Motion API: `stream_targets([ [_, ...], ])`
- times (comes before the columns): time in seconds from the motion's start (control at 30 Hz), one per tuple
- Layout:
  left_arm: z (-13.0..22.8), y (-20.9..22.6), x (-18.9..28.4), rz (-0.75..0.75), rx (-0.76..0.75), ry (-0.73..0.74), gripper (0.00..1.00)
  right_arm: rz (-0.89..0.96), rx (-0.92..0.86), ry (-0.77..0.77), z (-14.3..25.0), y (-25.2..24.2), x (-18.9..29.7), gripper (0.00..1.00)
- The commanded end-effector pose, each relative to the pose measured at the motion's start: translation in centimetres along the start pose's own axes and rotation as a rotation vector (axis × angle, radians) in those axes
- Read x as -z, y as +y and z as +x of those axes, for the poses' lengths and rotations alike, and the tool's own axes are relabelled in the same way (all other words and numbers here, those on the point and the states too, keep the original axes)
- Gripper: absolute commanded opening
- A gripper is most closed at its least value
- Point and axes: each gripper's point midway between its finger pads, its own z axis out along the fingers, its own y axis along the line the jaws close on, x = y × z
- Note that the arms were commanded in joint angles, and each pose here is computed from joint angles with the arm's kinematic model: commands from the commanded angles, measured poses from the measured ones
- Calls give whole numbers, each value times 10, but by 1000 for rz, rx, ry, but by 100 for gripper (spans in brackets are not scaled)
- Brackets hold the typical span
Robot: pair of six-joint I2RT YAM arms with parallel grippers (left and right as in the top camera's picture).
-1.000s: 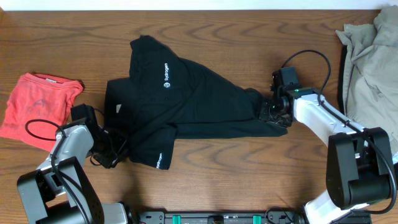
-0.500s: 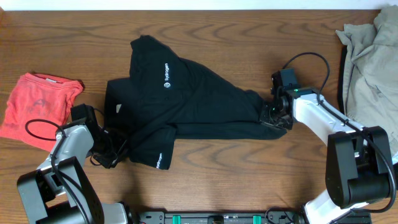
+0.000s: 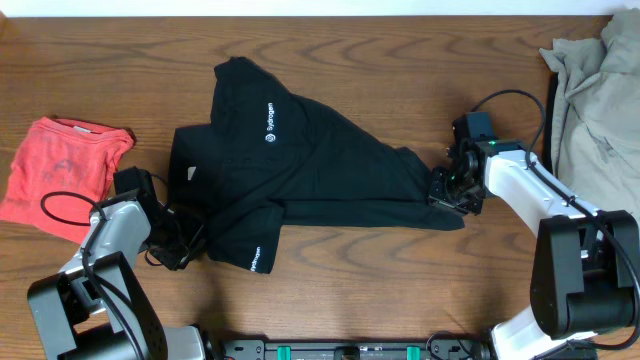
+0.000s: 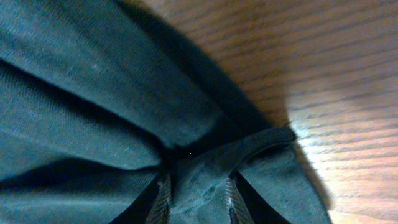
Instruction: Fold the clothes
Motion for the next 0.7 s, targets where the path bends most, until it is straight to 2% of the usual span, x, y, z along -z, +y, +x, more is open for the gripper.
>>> stream_targets([
  [0.0,-1,4,0,-12,-6,-9,6,-37,19,3,2,7,5,32],
  [0.13,-1,4,0,-12,-6,-9,6,-22,23,-17,-1,5,5,35],
  [0.67,-1,4,0,-12,-7,-9,7,9,45,-40,-4,6,2,31],
])
